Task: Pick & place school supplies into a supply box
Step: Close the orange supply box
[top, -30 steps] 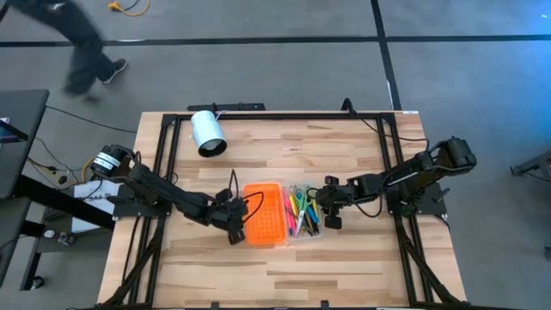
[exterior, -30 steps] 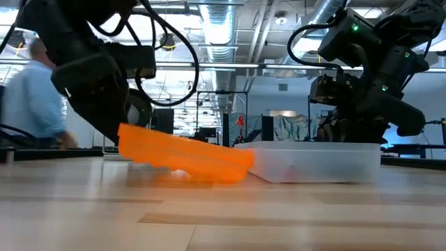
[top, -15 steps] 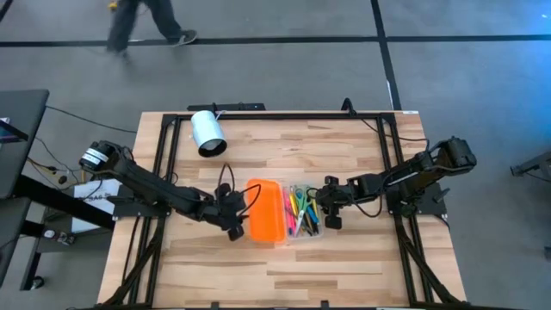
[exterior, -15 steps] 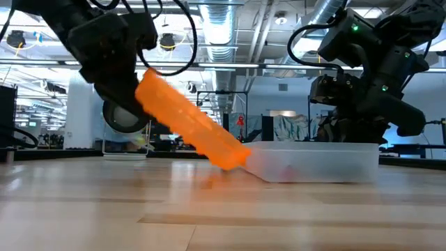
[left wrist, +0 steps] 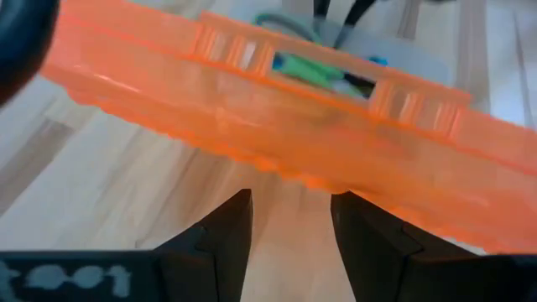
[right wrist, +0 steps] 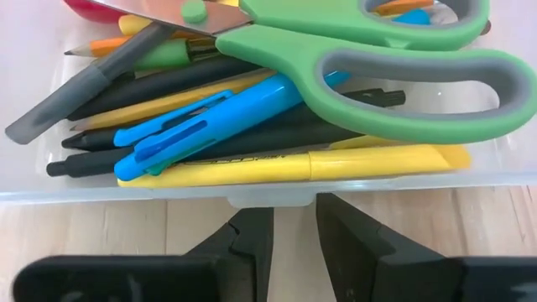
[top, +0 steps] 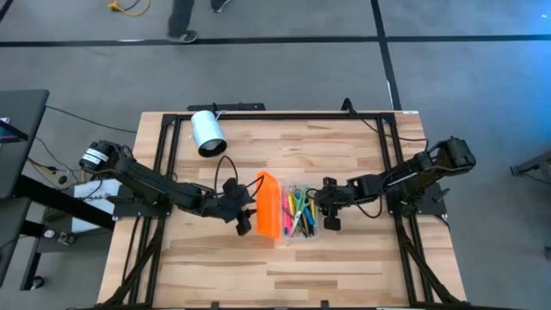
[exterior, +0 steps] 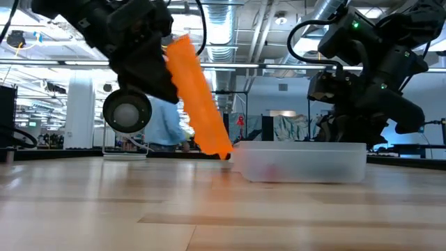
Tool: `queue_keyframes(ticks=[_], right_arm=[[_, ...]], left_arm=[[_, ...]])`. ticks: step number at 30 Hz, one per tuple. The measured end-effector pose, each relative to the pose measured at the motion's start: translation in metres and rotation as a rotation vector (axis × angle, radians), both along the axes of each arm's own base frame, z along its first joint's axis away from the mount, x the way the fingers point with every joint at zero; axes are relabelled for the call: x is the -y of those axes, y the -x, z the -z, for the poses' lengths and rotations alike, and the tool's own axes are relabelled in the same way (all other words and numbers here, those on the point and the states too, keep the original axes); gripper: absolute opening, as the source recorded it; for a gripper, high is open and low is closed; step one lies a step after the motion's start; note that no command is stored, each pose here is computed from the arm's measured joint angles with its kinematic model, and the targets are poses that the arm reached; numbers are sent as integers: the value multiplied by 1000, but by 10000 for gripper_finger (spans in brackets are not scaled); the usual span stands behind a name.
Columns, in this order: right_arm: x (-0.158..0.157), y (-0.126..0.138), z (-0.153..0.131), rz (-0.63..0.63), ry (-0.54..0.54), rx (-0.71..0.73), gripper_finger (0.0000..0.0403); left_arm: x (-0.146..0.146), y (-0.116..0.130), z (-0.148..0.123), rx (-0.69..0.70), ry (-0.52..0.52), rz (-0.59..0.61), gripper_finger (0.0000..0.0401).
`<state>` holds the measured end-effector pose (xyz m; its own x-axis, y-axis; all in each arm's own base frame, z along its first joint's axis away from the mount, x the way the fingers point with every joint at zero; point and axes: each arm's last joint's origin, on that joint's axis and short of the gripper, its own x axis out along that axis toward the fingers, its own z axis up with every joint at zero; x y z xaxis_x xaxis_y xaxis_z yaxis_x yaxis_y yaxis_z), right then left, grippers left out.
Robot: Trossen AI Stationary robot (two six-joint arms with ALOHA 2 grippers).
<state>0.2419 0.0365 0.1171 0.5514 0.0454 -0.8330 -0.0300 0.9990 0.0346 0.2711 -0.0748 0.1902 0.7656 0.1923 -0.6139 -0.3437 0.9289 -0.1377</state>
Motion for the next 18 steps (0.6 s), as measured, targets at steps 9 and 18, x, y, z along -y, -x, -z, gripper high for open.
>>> queue_keyframes(ticks=[9, 18], right_arm=[[0, -1, -1, 6, 5, 18, 86], [0, -3, -2, 9, 7, 35, 86]], left_arm=[[-14, -11, -9, 99, -11, 5, 153], [-17, -18, -9, 140, 17, 26, 153]])
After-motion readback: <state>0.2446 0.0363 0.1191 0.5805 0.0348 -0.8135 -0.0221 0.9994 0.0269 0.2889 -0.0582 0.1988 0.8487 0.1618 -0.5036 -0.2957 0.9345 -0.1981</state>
